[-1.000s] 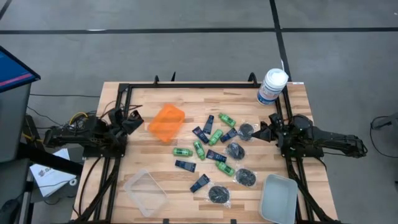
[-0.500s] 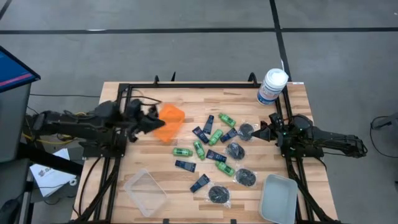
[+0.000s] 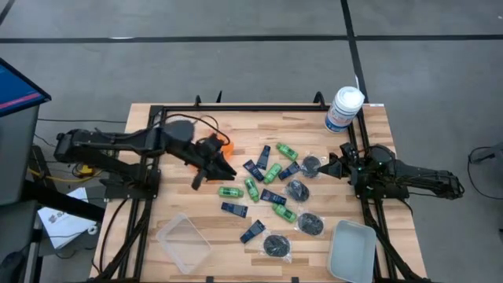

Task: Pick & Place Travel size toiletries
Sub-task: Put the green shampoo bottle into the top orange bin

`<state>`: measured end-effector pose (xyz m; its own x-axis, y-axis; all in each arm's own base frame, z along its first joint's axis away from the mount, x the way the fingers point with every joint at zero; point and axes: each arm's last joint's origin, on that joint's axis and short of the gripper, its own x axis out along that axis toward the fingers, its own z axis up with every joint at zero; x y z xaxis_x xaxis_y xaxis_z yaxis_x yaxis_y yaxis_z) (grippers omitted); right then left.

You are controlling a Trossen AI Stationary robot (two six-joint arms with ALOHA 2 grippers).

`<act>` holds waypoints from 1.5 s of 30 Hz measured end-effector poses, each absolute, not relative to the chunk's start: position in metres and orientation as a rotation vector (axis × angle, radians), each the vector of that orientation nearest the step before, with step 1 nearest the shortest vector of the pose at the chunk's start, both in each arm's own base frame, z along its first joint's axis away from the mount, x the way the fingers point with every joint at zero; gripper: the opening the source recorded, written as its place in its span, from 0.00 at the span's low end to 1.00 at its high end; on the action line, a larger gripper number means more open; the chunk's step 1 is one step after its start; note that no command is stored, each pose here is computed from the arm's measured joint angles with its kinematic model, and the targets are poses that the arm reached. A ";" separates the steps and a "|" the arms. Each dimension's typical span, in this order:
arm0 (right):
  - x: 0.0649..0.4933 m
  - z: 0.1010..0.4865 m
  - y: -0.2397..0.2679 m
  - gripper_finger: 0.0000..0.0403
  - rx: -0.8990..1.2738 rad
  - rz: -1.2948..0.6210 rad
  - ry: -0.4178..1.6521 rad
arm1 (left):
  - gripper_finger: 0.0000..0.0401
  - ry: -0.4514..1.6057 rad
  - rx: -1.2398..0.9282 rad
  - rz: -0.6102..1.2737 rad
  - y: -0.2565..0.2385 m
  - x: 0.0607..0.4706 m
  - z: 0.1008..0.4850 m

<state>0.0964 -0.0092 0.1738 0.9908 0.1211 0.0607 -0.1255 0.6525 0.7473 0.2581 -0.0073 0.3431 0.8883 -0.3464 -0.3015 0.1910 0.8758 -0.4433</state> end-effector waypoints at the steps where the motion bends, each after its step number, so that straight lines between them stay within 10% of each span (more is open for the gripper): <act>1: 0.096 0.174 -0.009 0.00 0.849 0.140 -0.005 | 0.20 0.419 -0.400 -0.259 -0.007 0.259 0.338; 13: 0.096 0.174 -0.009 0.00 0.849 0.139 -0.003 | 0.13 0.716 -0.241 -0.220 -0.013 0.291 0.277; 31: 0.096 0.173 -0.009 0.00 0.850 0.138 0.002 | 0.68 0.918 -0.182 -0.202 -0.023 0.321 0.217; 45: 0.096 0.173 -0.009 0.00 0.850 0.138 0.003 | 0.66 1.077 -0.087 -0.028 -0.029 0.333 0.168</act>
